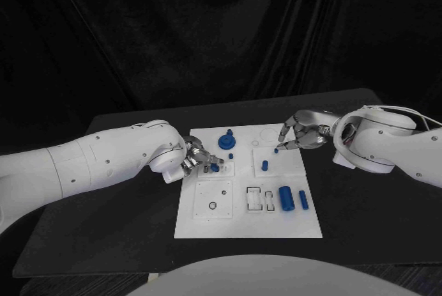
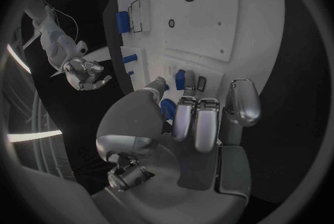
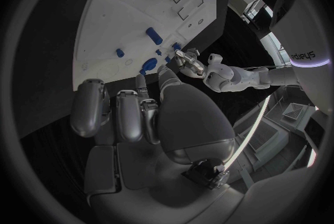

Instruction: Assemble the parts on the task board

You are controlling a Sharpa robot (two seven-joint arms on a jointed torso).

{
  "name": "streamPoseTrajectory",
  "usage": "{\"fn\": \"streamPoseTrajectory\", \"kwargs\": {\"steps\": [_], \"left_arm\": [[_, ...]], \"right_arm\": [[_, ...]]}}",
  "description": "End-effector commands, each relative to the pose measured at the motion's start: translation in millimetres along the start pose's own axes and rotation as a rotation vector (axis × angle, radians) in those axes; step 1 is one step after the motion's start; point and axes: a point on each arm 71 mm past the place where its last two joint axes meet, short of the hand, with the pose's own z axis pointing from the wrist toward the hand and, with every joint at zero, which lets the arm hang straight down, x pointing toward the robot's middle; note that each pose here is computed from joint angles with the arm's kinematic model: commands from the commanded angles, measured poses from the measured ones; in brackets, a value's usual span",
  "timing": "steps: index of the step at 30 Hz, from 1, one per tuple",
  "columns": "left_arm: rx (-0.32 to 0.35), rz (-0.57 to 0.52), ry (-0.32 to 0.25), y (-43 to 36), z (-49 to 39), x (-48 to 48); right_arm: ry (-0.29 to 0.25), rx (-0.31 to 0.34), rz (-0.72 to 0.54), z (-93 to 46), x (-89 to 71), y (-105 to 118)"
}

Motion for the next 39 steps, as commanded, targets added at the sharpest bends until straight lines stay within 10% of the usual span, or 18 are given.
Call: {"fn": "streamPoseTrajectory", "kwargs": {"steps": [1, 39], "left_arm": [[-0.012, 0.025, 0.024, 2.3, 1.9, 4.6], [0.049, 0.089, -0.031, -2.5, 2.1, 0.9]], "right_arm": [[0.007, 0.017, 0.000, -0.3, 1.5, -1.8], [0.017, 0.022, 0.003, -0.3, 5.1, -4.1]]}}
